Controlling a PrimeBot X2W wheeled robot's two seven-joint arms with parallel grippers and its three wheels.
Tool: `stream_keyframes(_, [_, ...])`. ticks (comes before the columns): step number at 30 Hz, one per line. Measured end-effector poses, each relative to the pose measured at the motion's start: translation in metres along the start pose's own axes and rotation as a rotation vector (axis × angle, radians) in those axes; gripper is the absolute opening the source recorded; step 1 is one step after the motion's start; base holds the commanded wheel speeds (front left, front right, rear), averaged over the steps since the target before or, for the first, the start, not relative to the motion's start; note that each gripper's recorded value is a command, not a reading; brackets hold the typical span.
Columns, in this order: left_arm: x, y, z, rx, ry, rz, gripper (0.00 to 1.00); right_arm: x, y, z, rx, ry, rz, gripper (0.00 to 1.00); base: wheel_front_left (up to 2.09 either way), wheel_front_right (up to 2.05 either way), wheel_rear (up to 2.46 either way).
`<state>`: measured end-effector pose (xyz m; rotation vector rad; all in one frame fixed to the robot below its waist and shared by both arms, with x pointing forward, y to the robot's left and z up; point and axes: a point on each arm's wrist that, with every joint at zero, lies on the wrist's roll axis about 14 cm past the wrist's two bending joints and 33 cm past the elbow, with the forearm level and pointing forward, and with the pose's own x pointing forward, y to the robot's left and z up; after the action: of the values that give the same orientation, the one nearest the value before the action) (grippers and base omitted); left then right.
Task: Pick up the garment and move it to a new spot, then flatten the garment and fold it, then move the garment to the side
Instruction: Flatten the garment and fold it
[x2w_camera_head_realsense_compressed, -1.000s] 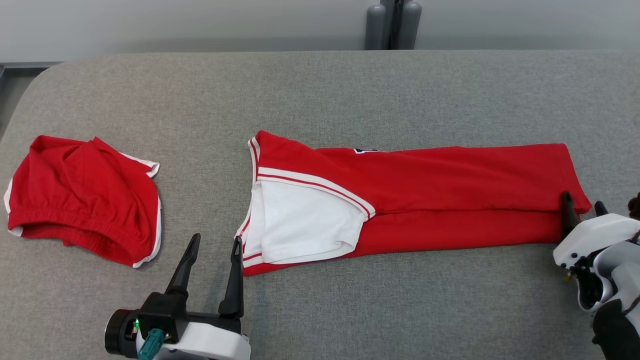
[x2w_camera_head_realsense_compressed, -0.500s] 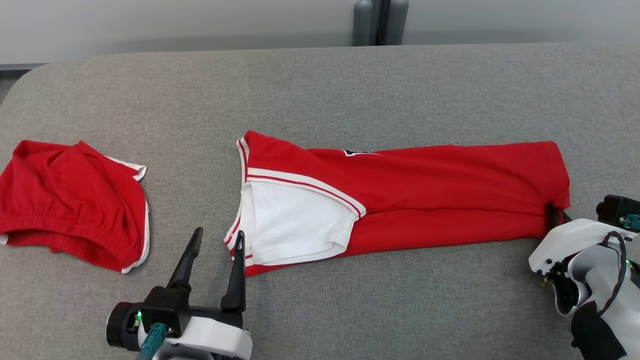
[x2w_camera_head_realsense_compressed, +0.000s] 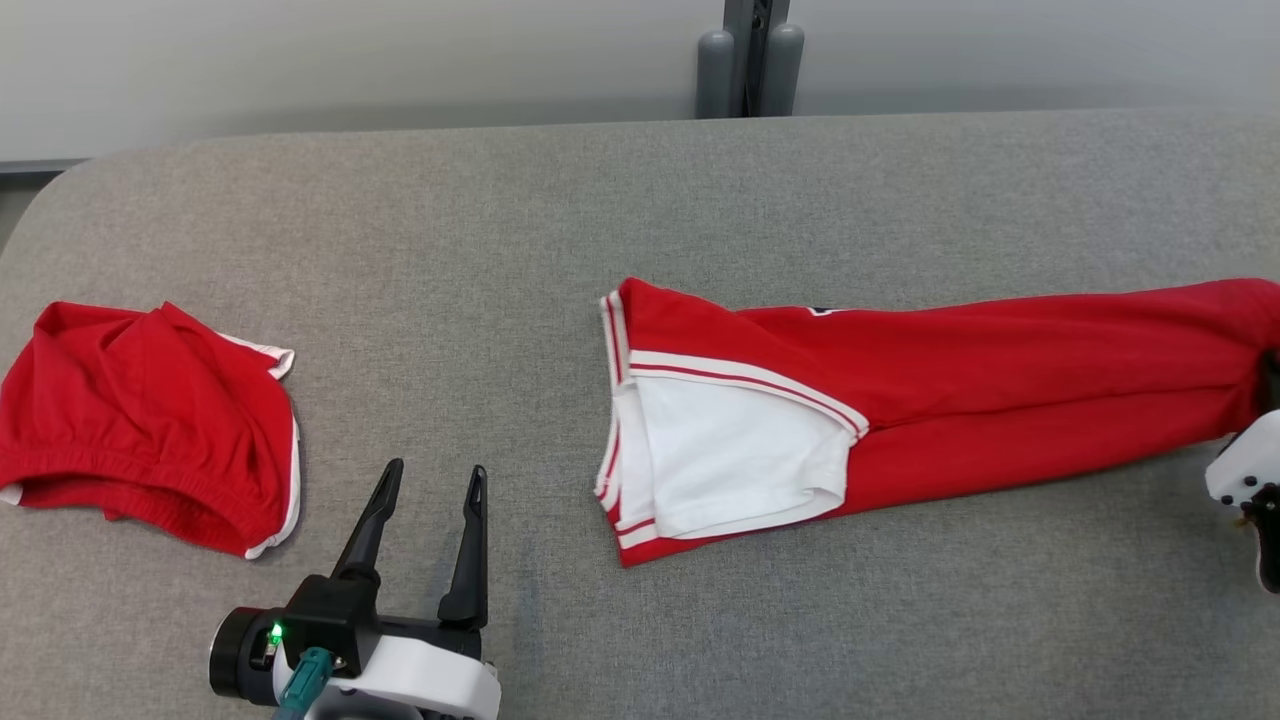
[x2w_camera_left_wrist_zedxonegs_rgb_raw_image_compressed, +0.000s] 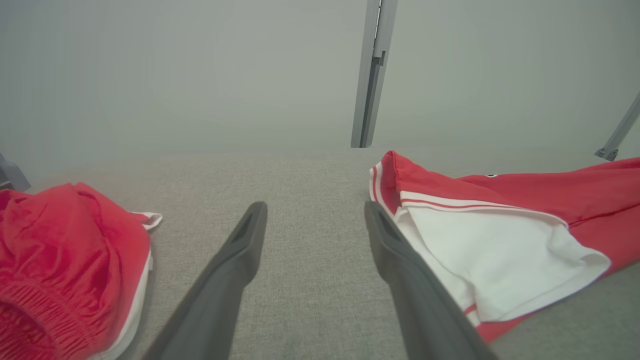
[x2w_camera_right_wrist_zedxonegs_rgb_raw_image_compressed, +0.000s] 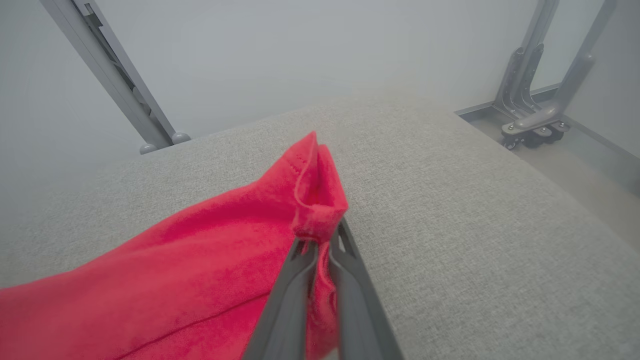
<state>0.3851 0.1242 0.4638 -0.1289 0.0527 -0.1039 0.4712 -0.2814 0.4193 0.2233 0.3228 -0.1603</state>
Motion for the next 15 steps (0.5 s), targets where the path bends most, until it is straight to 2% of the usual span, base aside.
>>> stream_keyframes(2, [-0.002, -0.001, 0.002, 0.002, -0.005, -0.003, 1.00, -0.002, -0.007, 0.015, -0.029, -0.035, -0.006, 0.00, 0.00, 0.00, 0.00])
stream_keyframes(6, [-0.004, -0.001, 0.006, 0.000, -0.017, -0.002, 1.00, -0.001, 0.009, 0.032, -0.036, -0.089, 0.040, 0.00, 0.00, 0.00, 0.00])
stream_keyframes(15, [-0.014, 0.005, 0.014, -0.014, -0.038, 0.028, 1.00, -0.012, 0.097, 0.040, -0.008, -0.165, 0.272, 0.00, 0.00, 0.00, 0.00])
